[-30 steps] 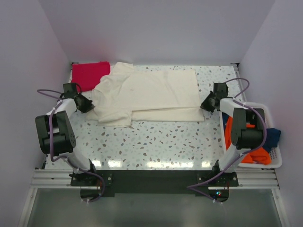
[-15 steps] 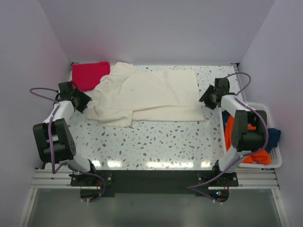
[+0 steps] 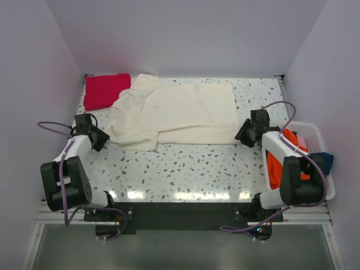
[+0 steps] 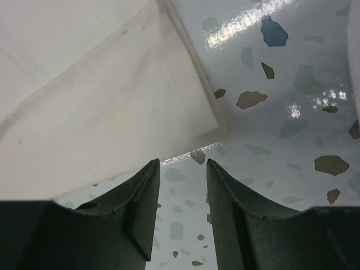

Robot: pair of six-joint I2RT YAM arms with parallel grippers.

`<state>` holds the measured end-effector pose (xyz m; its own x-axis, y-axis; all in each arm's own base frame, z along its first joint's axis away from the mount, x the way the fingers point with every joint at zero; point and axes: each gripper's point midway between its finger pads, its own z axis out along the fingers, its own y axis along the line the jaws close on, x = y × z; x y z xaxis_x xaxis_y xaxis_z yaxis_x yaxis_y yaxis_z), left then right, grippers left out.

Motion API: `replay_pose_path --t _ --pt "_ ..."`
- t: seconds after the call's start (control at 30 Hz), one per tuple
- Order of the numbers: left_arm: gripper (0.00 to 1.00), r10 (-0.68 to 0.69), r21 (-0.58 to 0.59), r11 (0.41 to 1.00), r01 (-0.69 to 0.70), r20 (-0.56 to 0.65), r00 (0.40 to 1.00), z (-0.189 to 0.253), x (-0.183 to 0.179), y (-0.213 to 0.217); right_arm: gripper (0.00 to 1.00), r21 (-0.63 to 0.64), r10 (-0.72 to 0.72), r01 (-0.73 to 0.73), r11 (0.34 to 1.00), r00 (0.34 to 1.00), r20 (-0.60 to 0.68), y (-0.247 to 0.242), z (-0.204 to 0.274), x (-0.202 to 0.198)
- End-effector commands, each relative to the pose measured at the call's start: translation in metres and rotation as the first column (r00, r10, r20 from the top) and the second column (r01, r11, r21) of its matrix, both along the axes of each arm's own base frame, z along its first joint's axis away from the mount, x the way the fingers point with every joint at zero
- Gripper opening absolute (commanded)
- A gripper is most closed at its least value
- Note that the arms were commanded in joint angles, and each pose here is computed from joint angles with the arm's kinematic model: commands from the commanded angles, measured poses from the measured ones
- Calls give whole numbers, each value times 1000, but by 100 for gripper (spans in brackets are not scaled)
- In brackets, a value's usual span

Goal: Fold and stack the t-shirts
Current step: Fold the tshirt

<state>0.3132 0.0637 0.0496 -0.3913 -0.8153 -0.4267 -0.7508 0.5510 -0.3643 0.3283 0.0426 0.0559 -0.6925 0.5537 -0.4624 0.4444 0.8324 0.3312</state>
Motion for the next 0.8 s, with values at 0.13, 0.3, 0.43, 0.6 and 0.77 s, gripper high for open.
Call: replay_pose_path --t 0.13,0.3,0.43,0.6,0.77 --pt "49 -20 0 1000 20 -18 1000 -17 8 -2 43 -28 -23 22 999 1000 -20 -5 -13 5" --pt "50 -17 -10 1000 16 -37 999 -27 9 -2 45 -27 -20 19 999 999 -48 -5 -24 1" --pt "50 -8 -14 1000 8 -36 999 -30 12 -2 47 -29 -27 25 999 998 -60 -5 -30 1" --pt "49 2 -10 1000 -3 -33 999 -29 17 1 47 -28 -41 39 999 996 -81 -6 -43 1" --pt "47 12 5 1000 -12 -26 1000 -25 24 6 46 -35 -55 51 998 994 -99 -7 -54 2"
